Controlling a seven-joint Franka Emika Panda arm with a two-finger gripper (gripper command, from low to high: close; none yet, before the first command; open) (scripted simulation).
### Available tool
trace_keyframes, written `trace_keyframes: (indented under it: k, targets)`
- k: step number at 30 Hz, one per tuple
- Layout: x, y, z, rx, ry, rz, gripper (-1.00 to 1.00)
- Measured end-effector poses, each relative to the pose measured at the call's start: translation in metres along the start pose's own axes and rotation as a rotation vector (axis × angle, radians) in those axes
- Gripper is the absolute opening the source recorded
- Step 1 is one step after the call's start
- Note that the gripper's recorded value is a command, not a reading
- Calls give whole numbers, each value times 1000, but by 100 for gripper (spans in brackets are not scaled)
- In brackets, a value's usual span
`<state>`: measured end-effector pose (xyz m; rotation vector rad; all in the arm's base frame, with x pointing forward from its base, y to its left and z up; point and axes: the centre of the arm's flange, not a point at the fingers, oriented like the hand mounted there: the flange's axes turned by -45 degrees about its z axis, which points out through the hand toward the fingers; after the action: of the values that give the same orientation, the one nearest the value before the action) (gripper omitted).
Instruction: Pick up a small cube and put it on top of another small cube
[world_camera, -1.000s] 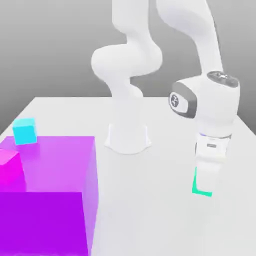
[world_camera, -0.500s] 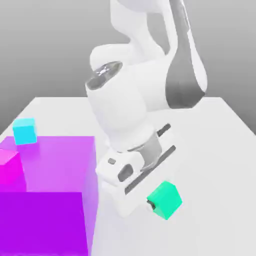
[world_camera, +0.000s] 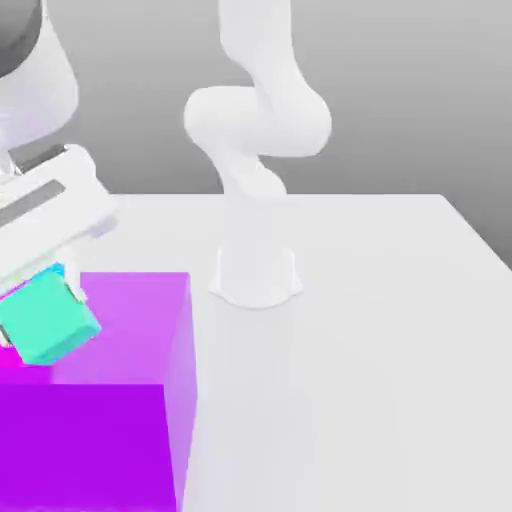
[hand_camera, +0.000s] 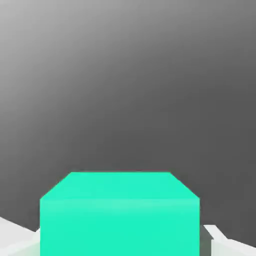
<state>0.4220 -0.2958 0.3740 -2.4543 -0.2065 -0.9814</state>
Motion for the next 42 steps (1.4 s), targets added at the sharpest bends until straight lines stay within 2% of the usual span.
trace_keyframes:
  k: [4,11,19,27,35,42]
  targets:
    - [-66,27,-102,-153,-7,185,-100]
    - [-127,19,-120,-267,-195,390,-100]
    - [-181,5,-119,-410,-373,557,-100]
    - [-204,-16,-77,-546,-519,580,-100]
    - [-231,-41,-37,-652,-594,558,-100]
    - [-250,-33,-31,-657,-605,584,-100]
